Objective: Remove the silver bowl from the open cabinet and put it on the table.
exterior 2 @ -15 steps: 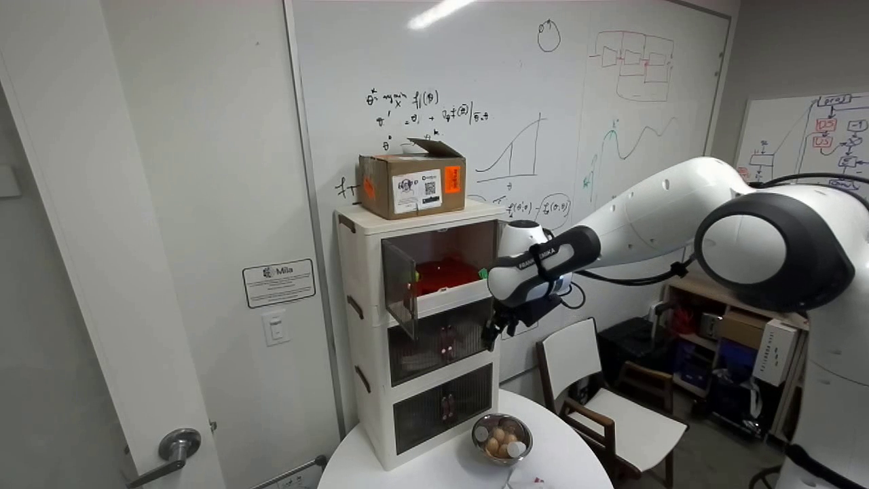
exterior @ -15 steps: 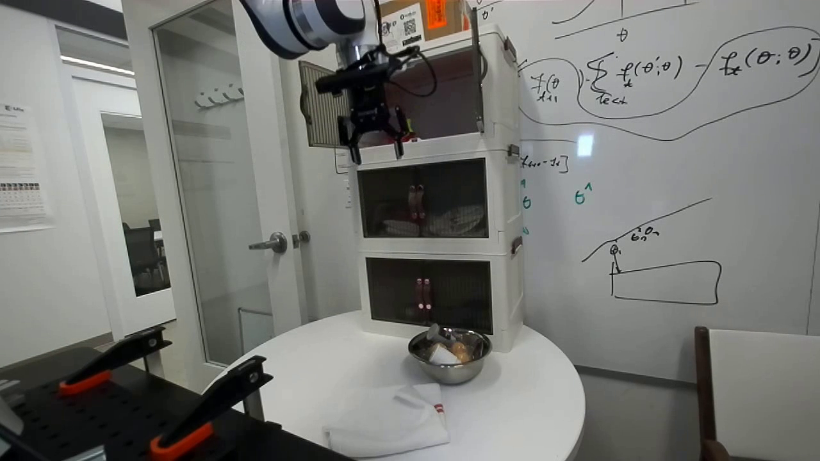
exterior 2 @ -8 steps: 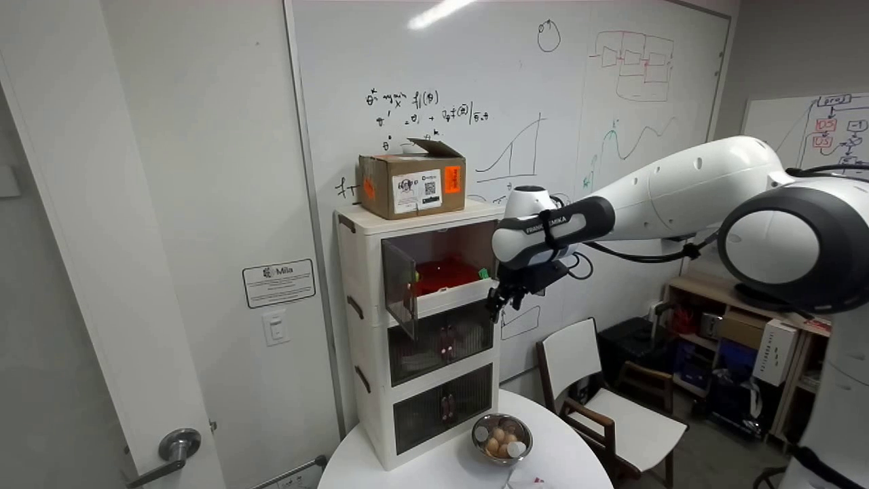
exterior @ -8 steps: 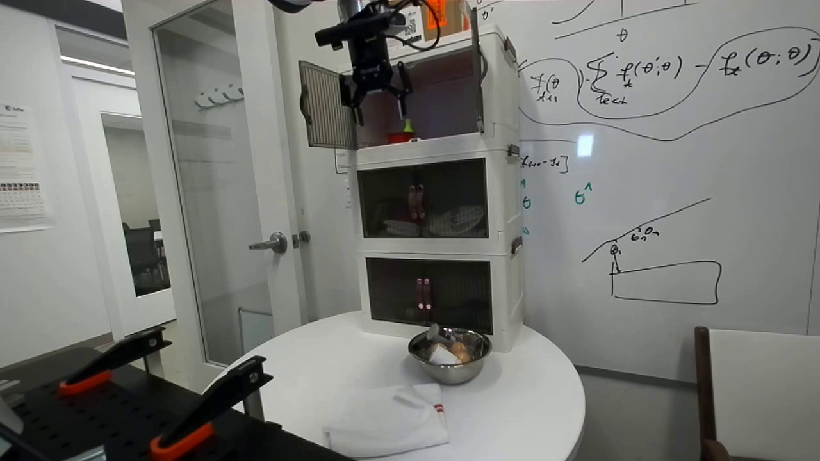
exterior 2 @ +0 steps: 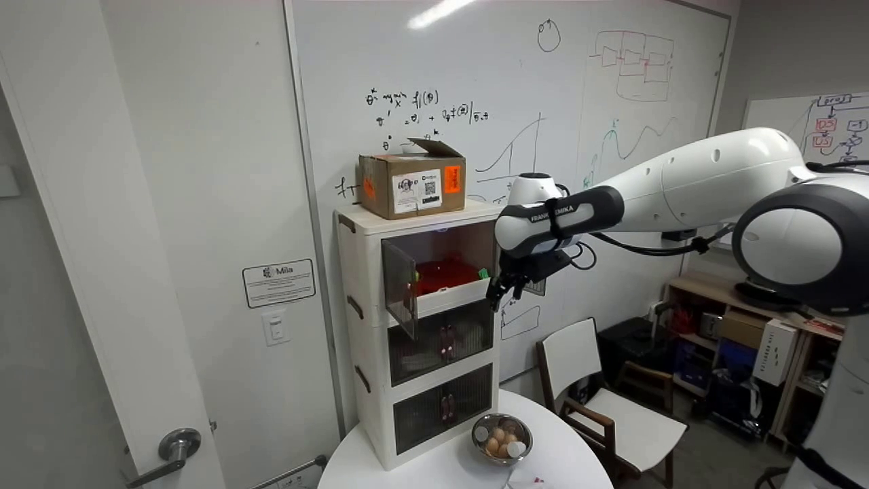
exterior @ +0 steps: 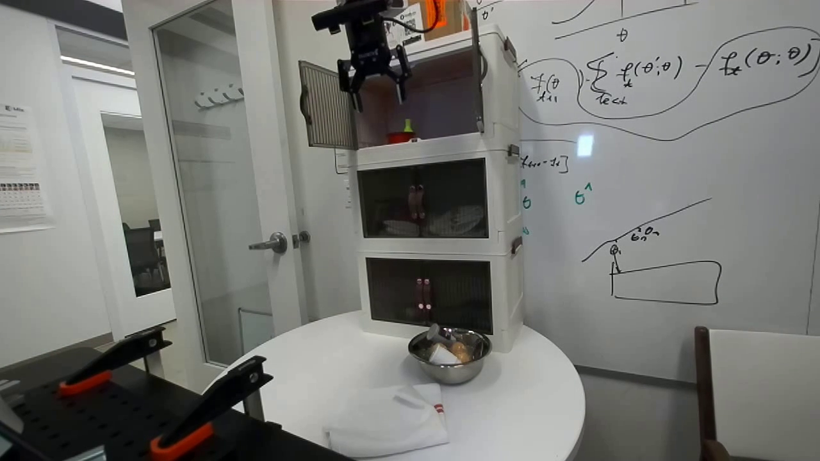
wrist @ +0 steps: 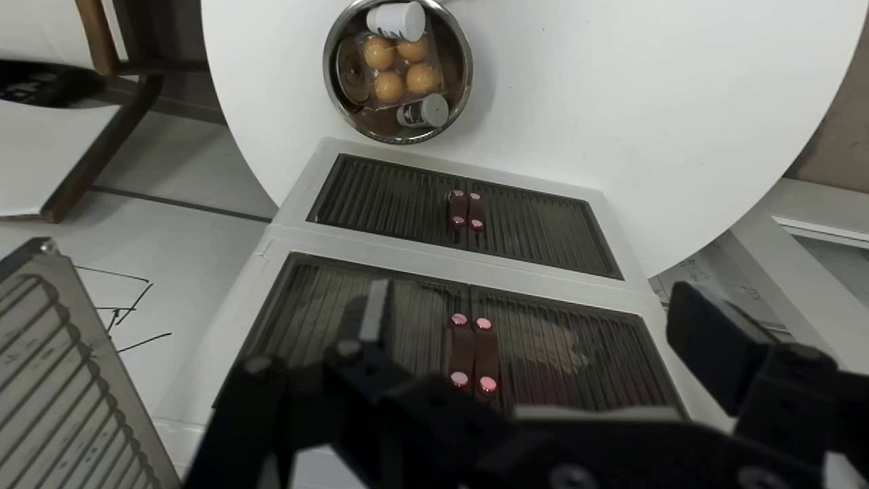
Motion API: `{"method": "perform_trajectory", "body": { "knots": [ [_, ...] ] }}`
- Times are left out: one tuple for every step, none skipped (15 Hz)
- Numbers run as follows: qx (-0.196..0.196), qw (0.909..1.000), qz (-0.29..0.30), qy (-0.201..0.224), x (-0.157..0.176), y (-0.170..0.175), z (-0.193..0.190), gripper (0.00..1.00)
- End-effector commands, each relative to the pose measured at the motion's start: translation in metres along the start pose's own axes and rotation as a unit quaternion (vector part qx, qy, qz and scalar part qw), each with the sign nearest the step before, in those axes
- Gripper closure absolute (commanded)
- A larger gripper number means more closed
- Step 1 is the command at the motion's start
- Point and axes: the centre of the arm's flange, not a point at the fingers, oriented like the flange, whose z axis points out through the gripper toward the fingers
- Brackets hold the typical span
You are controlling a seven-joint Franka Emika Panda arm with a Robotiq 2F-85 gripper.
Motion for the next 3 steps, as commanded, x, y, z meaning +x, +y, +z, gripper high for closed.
{"method": "perform_trajectory", "body": {
  "knots": [
    [0.0, 1.0, 0.0, -0.001, -0.0001, 0.0003, 0.0011, 0.0],
    [0.0, 1.0, 0.0, -0.001, -0.0002, 0.0005, 0.0014, 0.0],
    [0.0, 1.0, 0.0, -0.001, -0.0002, 0.0005, 0.0014, 0.0]
  ]
}}
